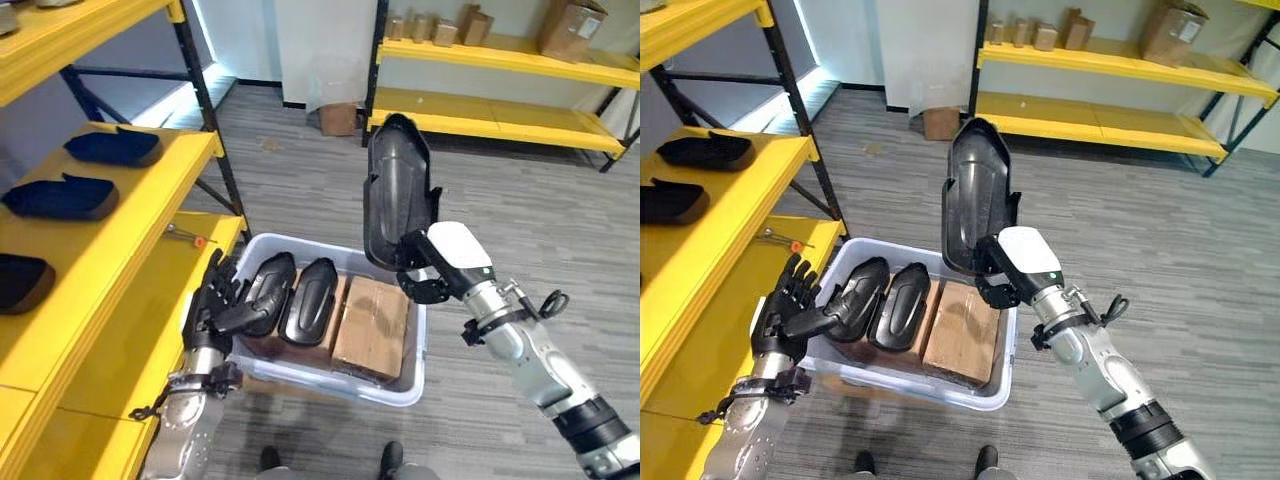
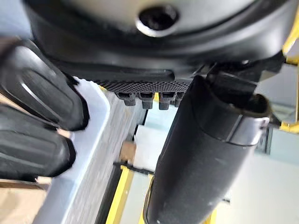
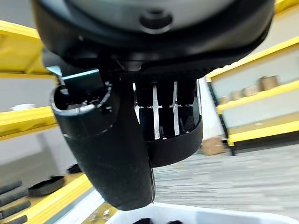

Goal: Move parts from the plastic box to the shelf.

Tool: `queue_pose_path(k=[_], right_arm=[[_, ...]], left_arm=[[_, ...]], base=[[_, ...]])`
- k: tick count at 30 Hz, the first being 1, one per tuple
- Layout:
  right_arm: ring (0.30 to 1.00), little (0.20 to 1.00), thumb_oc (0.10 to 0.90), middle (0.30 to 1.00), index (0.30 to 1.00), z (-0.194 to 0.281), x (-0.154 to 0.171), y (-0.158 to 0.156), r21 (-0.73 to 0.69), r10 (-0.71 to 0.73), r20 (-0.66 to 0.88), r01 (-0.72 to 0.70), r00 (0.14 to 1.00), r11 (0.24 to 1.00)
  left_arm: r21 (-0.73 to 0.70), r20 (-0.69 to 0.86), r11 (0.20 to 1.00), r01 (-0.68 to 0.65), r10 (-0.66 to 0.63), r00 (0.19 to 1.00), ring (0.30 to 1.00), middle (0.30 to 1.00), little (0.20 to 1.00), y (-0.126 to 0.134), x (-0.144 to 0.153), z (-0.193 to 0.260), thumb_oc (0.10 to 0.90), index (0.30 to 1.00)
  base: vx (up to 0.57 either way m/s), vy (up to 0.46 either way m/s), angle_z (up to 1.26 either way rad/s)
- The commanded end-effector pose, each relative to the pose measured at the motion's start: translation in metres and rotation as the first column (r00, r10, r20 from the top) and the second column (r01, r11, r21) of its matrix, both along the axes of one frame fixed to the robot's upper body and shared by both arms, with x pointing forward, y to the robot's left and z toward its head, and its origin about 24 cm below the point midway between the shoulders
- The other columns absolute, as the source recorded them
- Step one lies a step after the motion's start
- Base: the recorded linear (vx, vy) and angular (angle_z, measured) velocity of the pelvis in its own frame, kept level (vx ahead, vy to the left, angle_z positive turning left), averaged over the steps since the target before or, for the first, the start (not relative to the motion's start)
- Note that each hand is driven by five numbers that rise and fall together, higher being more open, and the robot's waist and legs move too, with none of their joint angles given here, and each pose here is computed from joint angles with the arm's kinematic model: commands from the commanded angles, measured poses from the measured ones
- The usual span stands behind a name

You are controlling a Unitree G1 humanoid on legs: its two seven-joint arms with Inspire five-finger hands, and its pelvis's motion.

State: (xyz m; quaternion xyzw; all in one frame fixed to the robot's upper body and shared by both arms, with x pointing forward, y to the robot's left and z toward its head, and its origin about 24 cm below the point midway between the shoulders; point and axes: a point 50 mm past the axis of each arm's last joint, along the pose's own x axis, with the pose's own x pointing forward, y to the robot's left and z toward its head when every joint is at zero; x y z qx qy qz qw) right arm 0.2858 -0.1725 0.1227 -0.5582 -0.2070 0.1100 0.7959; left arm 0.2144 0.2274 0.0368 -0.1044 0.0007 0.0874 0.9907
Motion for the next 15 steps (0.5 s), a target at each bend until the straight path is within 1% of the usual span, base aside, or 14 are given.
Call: queue_pose_path(k=[1,2,6,9,10,12,15], right_arm=[[0.3,0.3,0.4,0.3,0.3,0.087,-0.003,0.025,0.086,0.146,0.378,-0.192,0.914,0.978],[0.3,0.3,0.4,0.3,0.3,0.09,-0.003,0.022,0.064,0.141,0.395,-0.18,0.908,0.982],[0.3,0.3,0.4,0.3,0.3,0.093,-0.005,0.017,0.067,0.121,0.419,-0.163,0.9,0.984],[0.3,0.3,0.4,0.3,0.3,0.095,-0.007,0.015,0.07,0.108,0.438,-0.154,0.892,0.986],[0.3,0.3,0.4,0.3,0.3,0.094,-0.007,0.013,0.064,0.099,0.438,-0.141,0.893,0.988],[0.3,0.3,0.4,0.3,0.3,0.092,-0.009,0.004,0.069,0.07,0.431,-0.11,0.9,0.992],[0.3,0.3,0.4,0.3,0.3,0.092,-0.013,-0.003,0.073,0.05,0.432,-0.09,0.9,0.993]], left_arm=[[0.051,0.227,0.999,-0.002,-0.009,0.974,1.0,1.0,1.0,0.004,0.008,0.042,0.9,1.0],[0.03,0.225,1.0,0.003,-0.01,0.974,1.0,1.0,1.0,0.001,0.009,0.042,0.9,1.0],[0.016,0.225,1.0,0.025,-0.028,0.974,1.0,1.0,1.0,-0.004,0.012,0.042,0.9,1.0],[0.0,0.238,1.0,0.031,-0.03,0.971,1.0,1.0,1.0,-0.006,0.015,0.044,0.9,1.0],[-0.009,0.242,0.999,0.042,-0.038,0.969,1.0,1.0,1.0,-0.008,0.018,0.046,0.9,1.0],[-0.011,0.263,0.997,0.077,-0.072,0.962,1.0,1.0,1.0,-0.013,0.024,0.051,0.9,1.0],[-0.021,0.257,0.996,0.091,-0.083,0.963,1.0,1.0,1.0,-0.015,0.023,0.049,0.9,1.0]], base=[[-0.19,-0.199,0.51],[-0.16,-0.144,0.59],[-0.1,-0.093,1.01],[-0.05,0.009,0.65],[-0.1,0.052,0.69],[-0.06,0.177,1.28],[0.03,0.218,1.24]])
